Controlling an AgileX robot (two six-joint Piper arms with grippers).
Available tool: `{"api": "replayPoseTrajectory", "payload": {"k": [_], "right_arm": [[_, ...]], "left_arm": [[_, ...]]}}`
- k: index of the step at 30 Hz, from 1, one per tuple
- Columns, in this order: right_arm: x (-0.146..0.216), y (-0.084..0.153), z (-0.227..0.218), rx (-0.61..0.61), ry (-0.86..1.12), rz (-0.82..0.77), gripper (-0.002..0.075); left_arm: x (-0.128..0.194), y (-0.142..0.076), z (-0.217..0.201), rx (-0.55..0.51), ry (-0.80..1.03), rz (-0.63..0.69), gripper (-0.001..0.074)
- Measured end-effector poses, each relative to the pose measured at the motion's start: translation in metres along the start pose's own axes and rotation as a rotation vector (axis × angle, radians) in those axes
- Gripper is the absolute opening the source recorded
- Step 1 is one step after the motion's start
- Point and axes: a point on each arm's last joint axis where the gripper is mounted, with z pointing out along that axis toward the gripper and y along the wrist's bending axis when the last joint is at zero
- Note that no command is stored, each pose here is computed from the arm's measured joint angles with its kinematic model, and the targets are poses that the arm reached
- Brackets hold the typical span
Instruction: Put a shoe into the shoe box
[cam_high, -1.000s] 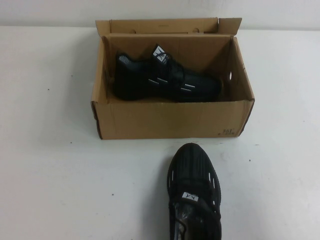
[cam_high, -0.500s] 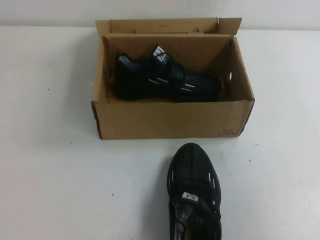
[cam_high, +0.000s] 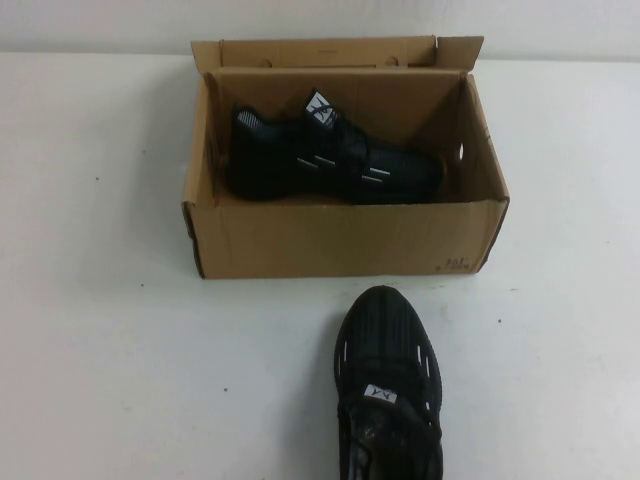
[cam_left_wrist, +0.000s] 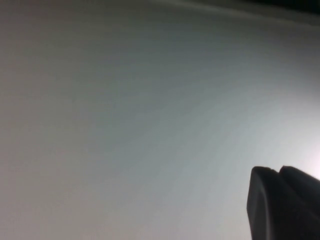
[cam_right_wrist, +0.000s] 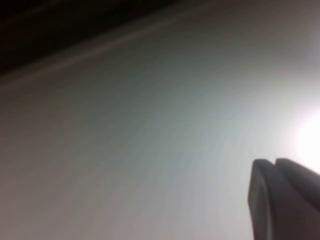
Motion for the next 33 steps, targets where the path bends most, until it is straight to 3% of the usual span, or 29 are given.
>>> {"api": "replayPoseTrajectory", "payload": {"k": [6,12,16,20,28,33], "right_arm": [[0.041,-0.013,0.034,0.155,0.431,0.023,-0.0017],[0.095,-0.03,0.031,0.316,0.871,0.099,-0.0017],[0.115,-0.038,0.025,0.385,1.068,0.101,-0.0017],[0.127,-0.04,0.022,0.418,1.167,0.136,-0.0017],[0.145,-0.039,0.032,0.433,1.185,0.322,-0.0017],[0.164,-0.038,0.039,0.35,1.254,0.355,-0.0017]], "left_arm": [[0.028,0.006,0.033,-0.063,0.351,-0.081,-0.0002],[0.073,0.01,0.036,-0.139,0.712,-0.126,-0.0002],[0.083,0.011,0.03,-0.164,0.834,-0.121,-0.0002],[0.085,0.012,0.028,-0.169,0.861,-0.125,-0.0002],[0.086,0.01,0.028,-0.17,0.868,-0.157,-0.0002],[0.091,0.01,0.021,-0.188,0.964,-0.177,-0.0002]]}}
